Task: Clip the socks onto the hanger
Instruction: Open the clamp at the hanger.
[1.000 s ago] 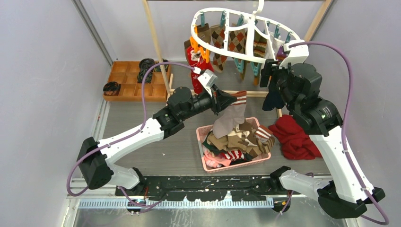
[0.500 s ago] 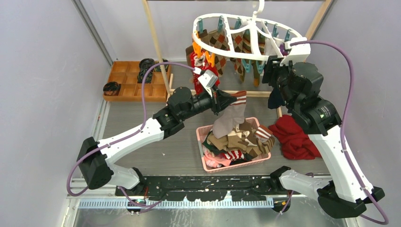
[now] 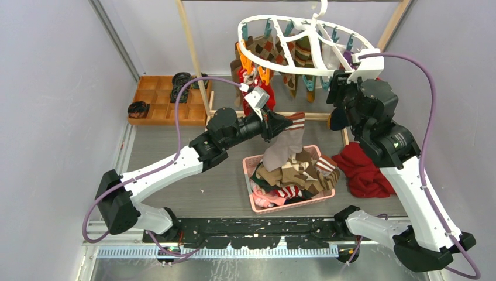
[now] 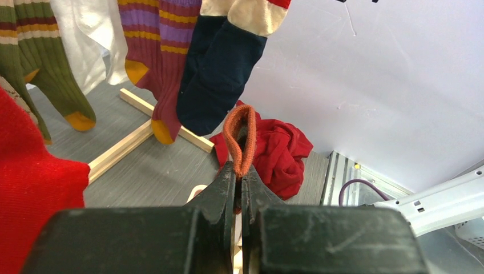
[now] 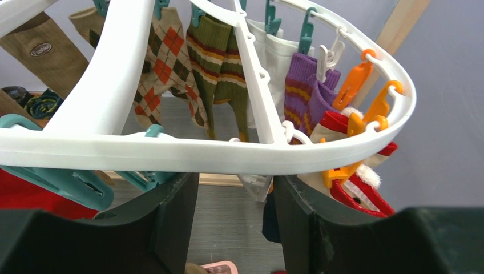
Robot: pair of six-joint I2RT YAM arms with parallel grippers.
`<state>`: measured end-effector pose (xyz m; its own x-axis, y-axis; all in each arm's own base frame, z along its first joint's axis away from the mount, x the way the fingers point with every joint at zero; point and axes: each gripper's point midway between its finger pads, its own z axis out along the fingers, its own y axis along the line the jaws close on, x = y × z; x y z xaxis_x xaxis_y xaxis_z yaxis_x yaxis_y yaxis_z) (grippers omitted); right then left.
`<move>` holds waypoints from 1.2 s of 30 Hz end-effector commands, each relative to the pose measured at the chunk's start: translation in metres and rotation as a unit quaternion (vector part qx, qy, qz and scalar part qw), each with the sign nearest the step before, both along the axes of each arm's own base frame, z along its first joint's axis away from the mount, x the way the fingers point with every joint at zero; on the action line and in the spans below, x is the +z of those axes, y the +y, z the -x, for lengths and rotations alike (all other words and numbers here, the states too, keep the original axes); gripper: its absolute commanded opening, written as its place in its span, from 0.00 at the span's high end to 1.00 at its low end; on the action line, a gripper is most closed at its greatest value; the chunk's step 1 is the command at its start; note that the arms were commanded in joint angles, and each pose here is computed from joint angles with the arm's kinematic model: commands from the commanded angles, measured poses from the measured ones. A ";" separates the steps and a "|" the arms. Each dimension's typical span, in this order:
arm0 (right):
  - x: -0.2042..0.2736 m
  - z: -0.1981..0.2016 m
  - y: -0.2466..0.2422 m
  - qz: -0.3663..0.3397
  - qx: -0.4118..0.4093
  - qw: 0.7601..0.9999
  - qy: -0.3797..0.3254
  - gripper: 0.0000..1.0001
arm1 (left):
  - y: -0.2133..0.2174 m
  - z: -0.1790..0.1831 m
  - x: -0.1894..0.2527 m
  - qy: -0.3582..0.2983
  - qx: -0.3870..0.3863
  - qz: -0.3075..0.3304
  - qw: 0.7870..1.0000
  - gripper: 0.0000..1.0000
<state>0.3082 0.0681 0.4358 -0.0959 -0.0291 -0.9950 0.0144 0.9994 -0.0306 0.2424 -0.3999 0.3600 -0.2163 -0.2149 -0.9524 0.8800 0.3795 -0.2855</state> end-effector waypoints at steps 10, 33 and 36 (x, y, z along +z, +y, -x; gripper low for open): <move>0.020 0.015 -0.013 0.000 -0.010 0.999 -0.033 0.48 | 0.004 0.002 0.034 -0.026 -0.002 0.041 0.999 1.00; 0.023 0.012 -0.031 0.009 -0.020 1.000 -0.011 0.32 | 0.005 0.003 0.035 -0.025 -0.003 0.048 0.999 1.00; 0.021 0.007 -0.029 0.002 -0.009 1.000 -0.007 0.32 | 0.006 0.004 0.037 -0.028 -0.004 0.048 0.998 1.00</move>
<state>0.3007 0.0361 0.4398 -0.1214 -0.0637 -0.9906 0.0732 0.9947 -0.0729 0.2415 -0.4004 0.3626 -0.2336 -0.2318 -0.9443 0.8761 0.3712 -0.3078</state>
